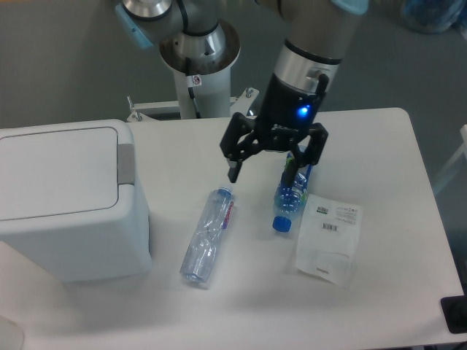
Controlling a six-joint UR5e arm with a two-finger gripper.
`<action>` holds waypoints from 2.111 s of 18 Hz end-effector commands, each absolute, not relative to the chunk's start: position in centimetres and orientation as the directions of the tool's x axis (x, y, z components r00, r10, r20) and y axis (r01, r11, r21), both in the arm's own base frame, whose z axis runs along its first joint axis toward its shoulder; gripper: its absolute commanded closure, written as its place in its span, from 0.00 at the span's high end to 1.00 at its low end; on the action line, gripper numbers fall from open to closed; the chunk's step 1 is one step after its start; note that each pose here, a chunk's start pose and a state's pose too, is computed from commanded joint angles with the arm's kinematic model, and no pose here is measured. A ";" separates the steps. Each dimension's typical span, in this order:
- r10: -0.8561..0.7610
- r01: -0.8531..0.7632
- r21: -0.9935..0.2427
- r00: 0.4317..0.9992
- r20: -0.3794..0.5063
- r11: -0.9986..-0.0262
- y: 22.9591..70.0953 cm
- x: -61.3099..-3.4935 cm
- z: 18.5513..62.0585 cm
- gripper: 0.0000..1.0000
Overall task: Open the trash can
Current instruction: 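Move the open gripper across the table toward the white trash can, then lower the gripper onto the edge of the trash can lid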
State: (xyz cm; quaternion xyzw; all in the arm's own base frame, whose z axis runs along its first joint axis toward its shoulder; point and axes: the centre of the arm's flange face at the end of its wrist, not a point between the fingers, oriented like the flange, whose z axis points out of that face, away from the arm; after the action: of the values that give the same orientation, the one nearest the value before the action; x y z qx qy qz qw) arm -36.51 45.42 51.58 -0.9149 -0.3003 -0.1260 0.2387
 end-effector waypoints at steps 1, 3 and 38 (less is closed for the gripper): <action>0.488 0.609 -0.363 0.788 0.375 -0.705 44.9 -35.6 51.8 1.00; 0.485 0.608 -0.367 0.789 0.377 -0.704 44.1 -34.4 51.8 1.00; 0.428 0.562 -0.327 0.810 0.400 -0.760 49.7 -26.8 49.6 1.00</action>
State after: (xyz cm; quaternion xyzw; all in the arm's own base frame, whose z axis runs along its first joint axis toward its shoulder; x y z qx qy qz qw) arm -26.76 49.66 49.63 -0.9255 -0.2675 -0.1525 0.2206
